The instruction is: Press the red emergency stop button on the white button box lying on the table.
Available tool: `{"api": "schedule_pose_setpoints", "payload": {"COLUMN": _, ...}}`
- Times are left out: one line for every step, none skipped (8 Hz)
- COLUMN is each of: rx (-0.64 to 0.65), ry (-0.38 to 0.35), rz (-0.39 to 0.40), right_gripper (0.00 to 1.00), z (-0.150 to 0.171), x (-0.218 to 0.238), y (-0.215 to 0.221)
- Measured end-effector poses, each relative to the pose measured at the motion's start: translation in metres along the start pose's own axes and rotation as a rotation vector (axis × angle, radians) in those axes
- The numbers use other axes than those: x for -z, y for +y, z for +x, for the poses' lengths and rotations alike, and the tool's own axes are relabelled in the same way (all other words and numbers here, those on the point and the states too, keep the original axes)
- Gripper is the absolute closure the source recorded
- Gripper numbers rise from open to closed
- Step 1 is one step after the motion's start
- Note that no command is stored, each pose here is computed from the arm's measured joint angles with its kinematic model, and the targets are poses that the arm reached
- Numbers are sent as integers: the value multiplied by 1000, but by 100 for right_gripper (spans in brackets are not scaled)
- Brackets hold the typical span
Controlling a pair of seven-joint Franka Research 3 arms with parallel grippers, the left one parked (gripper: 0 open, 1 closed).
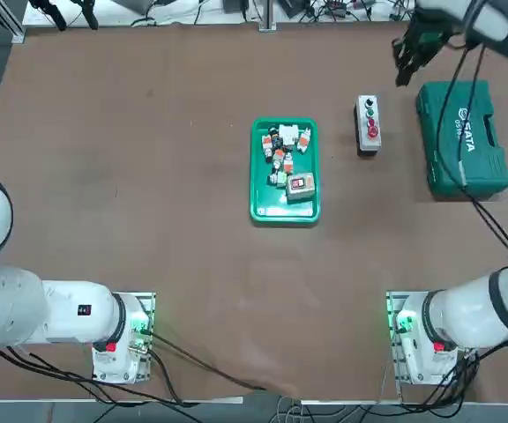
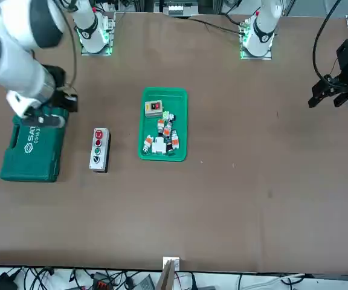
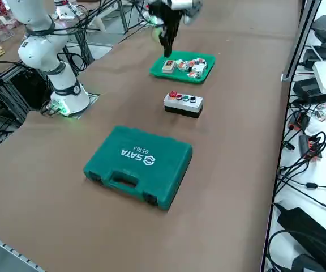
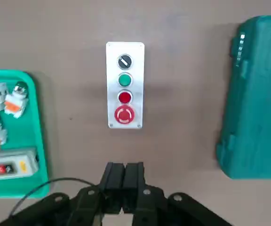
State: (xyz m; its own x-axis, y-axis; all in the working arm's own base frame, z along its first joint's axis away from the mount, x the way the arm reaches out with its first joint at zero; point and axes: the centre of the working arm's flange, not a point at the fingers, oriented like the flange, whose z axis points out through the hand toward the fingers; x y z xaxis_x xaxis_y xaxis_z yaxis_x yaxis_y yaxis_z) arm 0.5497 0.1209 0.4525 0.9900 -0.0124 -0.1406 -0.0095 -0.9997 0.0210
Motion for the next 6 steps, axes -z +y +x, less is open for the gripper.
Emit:
{"api": "schedule_pose_setpoints", "payload": {"rx": -5, "ry": 21, "rz": 5, "right_gripper": 99, "z": 2, "x": -24, "y": 3}}
{"api": "schedule_pose_setpoints", "payload": {"rx": -11, "ry": 41, "rz": 10, "right_gripper": 99, "z": 5, "x": -39, "y": 5}}
{"api": "schedule_pose_setpoints", "payload": {"rx": -11, "ry": 48, "rz": 11, "right_gripper": 99, "z": 8, "x": -51, "y": 5}}
{"api": "schedule_pose_setpoints", "payload": {"rx": -11, "ry": 47, "rz": 11, "right_gripper": 99, "z": 12, "x": -62, "y": 4}}
{"api": "schedule_pose_setpoints", "payload": {"rx": -11, "ry": 47, "rz": 12, "right_gripper": 99, "z": 14, "x": -73, "y": 3}}
{"api": "schedule_pose_setpoints", "payload": {"rx": -12, "ry": 55, "rz": 13, "right_gripper": 99, "z": 14, "x": -86, "y": 4}}
